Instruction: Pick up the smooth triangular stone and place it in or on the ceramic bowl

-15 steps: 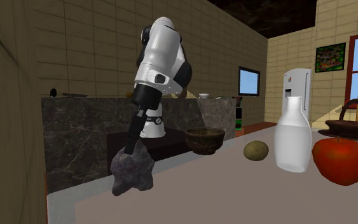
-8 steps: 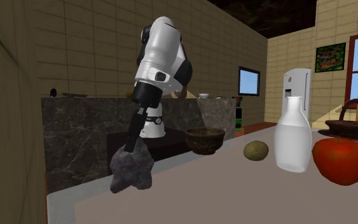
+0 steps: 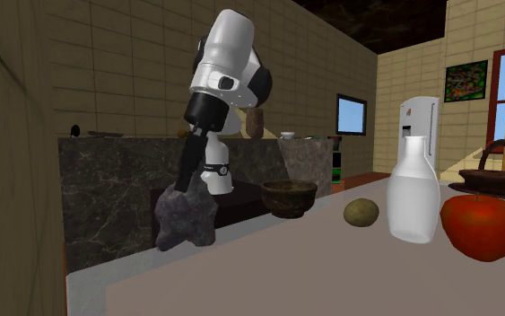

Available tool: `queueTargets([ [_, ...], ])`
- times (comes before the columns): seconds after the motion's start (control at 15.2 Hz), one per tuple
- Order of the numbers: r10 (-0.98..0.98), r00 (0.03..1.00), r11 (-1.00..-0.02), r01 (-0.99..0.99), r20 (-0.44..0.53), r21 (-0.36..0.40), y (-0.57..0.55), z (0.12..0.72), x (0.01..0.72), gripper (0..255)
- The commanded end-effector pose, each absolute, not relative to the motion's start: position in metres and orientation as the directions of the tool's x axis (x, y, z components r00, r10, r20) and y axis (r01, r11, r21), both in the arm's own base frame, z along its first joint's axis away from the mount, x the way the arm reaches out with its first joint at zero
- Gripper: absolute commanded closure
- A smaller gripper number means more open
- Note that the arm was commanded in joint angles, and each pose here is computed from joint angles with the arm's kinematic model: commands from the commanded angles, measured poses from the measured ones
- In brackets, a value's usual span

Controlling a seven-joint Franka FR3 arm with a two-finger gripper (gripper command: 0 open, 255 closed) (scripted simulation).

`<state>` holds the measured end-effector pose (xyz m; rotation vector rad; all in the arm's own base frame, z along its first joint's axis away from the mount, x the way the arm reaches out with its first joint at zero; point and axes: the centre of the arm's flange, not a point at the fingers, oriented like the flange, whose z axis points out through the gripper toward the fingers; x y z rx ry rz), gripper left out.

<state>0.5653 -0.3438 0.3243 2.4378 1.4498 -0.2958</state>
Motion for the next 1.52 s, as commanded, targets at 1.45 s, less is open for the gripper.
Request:
queueTargets([
  [1.45,0.821,0.473,-0.452,0.881,-0.319,0.141,-0.344,0.447,0.565,255],
])
